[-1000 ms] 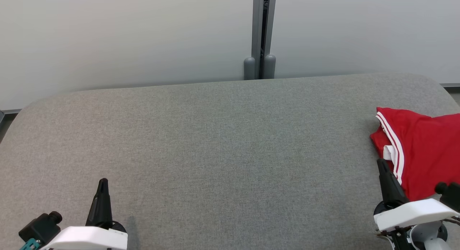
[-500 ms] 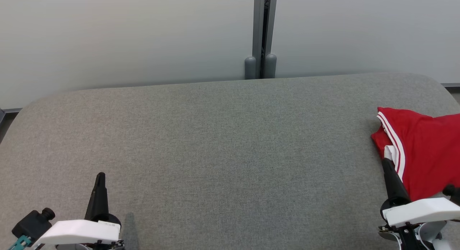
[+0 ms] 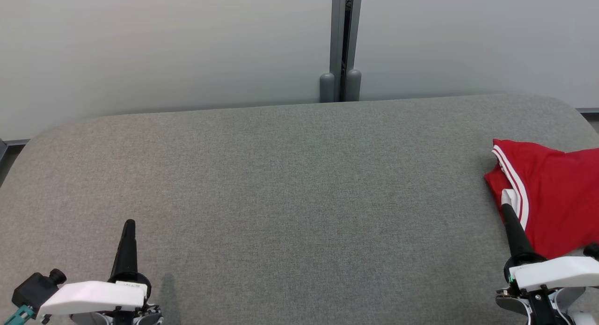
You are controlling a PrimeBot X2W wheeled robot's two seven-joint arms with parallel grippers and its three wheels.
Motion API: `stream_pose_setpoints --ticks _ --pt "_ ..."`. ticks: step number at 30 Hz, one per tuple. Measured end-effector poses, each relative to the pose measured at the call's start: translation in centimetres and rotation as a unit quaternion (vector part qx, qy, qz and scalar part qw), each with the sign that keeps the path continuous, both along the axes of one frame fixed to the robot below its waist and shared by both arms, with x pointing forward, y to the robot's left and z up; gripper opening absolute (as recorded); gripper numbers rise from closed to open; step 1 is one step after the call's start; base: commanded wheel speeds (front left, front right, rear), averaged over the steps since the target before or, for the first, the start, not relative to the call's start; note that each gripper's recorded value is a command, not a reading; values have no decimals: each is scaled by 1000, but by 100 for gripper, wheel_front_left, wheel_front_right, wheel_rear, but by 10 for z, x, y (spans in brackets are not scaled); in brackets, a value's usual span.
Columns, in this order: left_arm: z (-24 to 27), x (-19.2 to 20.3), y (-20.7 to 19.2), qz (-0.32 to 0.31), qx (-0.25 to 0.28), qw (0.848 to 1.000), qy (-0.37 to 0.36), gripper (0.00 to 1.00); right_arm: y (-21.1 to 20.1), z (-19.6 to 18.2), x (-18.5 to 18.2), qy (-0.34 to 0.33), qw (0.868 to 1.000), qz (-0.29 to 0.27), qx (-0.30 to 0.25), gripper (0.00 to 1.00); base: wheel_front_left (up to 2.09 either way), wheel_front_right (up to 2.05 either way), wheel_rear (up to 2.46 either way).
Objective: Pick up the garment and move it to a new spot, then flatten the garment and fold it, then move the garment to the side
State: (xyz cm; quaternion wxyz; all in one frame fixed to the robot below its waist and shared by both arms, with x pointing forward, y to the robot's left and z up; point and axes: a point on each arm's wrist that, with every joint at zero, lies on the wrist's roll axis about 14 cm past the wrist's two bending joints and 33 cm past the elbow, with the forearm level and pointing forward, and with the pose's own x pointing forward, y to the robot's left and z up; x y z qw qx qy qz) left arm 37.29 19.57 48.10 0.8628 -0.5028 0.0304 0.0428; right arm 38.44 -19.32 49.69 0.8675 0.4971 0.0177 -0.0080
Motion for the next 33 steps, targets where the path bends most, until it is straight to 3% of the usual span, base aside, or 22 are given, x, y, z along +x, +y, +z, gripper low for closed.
stream_pose_setpoints --ticks 33 --pt "10 8 1 -2 -151 988 -20 0 -4 3 2 -2 988 -8 155 0 0 0 0"
